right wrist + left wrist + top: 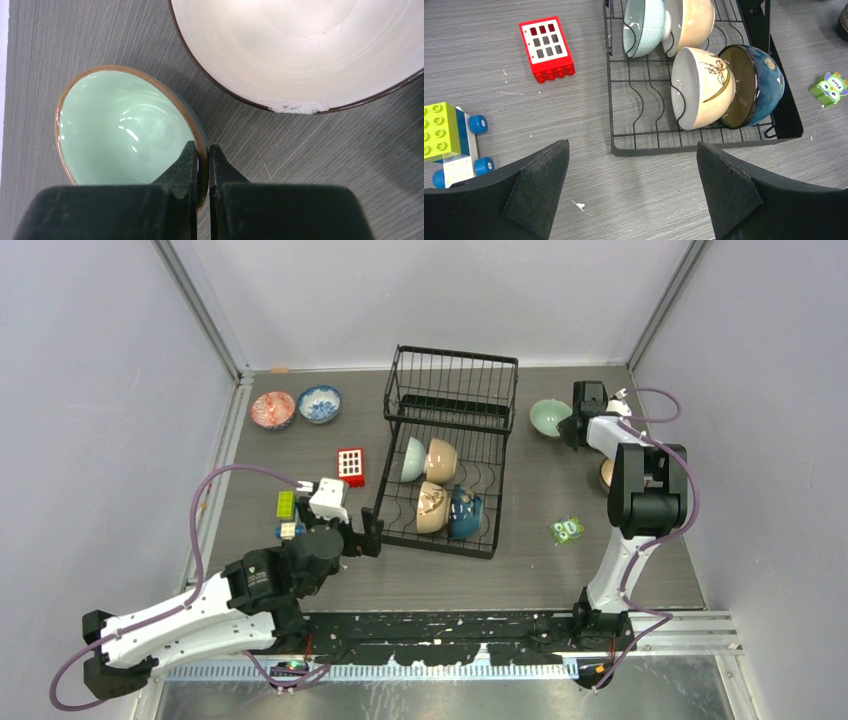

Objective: Unload the bowls from the dish rack
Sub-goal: Place the bowl at the center of the board, then pick up the bowl from the dish rack.

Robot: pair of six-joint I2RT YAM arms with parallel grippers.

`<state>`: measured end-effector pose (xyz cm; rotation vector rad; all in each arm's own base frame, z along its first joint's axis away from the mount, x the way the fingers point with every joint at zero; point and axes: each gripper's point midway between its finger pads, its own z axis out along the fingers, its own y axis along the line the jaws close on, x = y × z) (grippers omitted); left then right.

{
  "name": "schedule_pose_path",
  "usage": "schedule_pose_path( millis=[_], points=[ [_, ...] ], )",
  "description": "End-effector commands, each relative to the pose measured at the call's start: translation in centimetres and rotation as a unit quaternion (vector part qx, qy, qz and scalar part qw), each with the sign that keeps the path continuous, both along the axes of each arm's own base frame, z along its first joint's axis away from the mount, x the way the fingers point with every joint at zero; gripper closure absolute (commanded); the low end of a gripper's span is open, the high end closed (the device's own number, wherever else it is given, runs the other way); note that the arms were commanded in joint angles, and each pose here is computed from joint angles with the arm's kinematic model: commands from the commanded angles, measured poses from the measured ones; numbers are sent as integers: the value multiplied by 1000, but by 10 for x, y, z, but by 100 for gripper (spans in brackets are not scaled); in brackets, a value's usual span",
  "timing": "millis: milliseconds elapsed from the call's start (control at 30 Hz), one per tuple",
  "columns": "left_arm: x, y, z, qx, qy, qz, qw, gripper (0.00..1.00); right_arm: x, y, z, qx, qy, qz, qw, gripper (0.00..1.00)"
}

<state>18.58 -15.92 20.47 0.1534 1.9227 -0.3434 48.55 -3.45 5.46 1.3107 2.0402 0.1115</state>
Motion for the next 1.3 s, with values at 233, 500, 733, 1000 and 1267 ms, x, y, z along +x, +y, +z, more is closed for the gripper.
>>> schedule_pose_path(
  millis=[233, 500, 733, 1000, 1267],
  points=[
    [8, -4, 6, -12, -15, 14, 1000, 0, 20, 2, 22, 2, -32, 15, 999, 70],
    [7, -4, 9, -15, -15, 13, 1000, 0, 14, 4, 26, -1, -27, 27, 999, 50],
    [6, -8, 9, -17, -14, 1, 1000, 0, 10, 4, 67, -20, -56, 50, 997, 31],
    [2, -24, 10, -24, -4, -33, 999, 0, -16, 2, 135, -53, -98, 70, 991, 0],
    [1, -39, 14, -45, -3, -53, 998, 0, -95, 36, 231, -95, -179, 109, 973, 0]
  ],
)
